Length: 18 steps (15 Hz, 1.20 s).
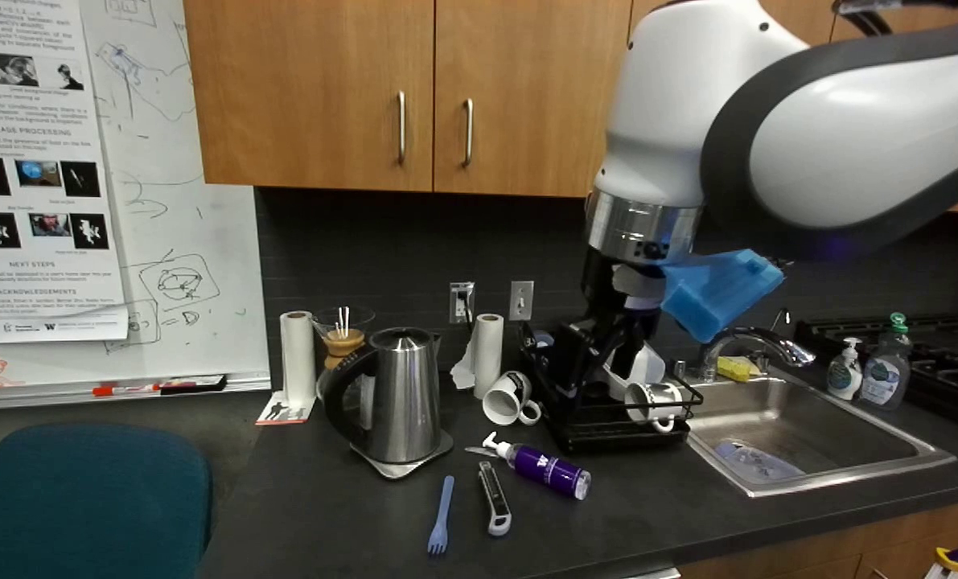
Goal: Open the top cabinet
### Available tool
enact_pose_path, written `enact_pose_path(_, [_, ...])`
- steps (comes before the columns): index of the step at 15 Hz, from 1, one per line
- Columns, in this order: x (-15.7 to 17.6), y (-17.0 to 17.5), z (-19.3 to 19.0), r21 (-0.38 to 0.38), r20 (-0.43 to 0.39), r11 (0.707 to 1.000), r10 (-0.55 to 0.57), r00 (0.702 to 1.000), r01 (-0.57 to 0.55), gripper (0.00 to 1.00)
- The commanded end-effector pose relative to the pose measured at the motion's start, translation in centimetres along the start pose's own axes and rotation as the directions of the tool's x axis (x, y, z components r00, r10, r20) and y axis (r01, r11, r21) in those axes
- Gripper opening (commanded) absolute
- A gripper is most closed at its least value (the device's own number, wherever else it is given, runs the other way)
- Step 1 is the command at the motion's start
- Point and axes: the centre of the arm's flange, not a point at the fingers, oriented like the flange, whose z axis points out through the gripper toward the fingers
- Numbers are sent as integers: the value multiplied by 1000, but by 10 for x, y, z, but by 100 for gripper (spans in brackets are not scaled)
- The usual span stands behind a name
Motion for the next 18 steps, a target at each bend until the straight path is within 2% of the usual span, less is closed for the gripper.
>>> enact_pose_path(1, [0, 0, 0, 0, 0, 1000, 0, 1000, 0, 100])
enact_pose_path(14, [3, -1, 3, 0, -4, 1000, 4, 1000, -4, 100])
enact_pose_path(18, [10, -4, 9, -34, -109, 999, 20, 994, -23, 100])
